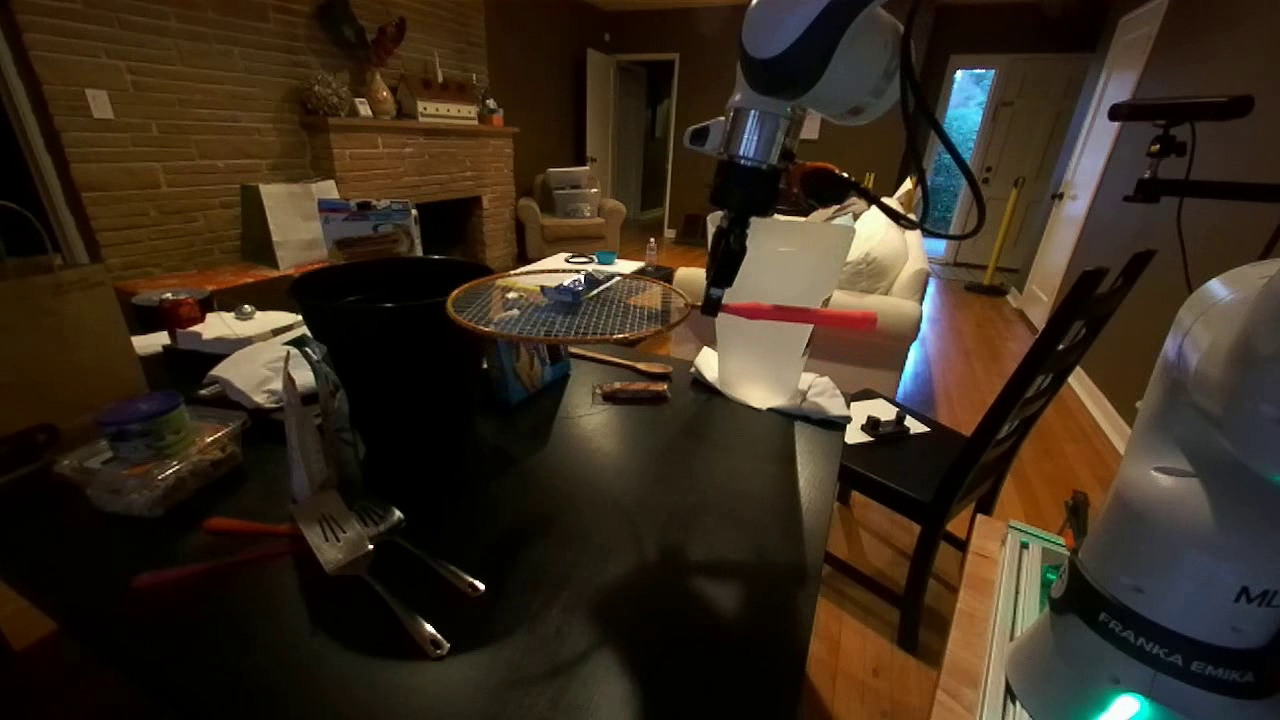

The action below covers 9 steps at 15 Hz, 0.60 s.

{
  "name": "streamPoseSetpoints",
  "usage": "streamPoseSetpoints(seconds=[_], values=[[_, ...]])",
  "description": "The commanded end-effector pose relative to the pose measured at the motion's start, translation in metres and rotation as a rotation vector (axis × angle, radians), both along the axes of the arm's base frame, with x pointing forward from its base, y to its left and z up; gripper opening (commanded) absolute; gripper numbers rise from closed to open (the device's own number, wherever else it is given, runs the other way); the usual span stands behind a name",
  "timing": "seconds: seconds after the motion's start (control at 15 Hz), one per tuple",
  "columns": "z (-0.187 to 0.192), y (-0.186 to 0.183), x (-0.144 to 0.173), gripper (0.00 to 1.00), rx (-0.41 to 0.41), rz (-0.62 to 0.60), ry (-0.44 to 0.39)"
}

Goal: Put the chocolate bar inside the trash can using the racket

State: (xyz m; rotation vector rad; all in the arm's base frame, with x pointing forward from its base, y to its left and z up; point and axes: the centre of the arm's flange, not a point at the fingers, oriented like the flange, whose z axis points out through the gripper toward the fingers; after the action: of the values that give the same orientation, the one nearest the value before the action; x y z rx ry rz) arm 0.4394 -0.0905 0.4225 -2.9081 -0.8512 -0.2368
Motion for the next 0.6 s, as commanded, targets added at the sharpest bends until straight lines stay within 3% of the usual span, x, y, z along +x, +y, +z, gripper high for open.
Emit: streamPoseSetpoints(seconds=[0.0,0.27,0.33,0.53], values=[[0.024,0.004,0.017,0.04,0.003,0.012,0.001],[0.034,0.008,0.031,0.04,-0.004,0.033,-0.005],[0.026,0.006,0.017,0.14,-0.005,0.022,-0.021],[0.027,0.008,0.023,0.14,-0.007,0.027,-0.017]])
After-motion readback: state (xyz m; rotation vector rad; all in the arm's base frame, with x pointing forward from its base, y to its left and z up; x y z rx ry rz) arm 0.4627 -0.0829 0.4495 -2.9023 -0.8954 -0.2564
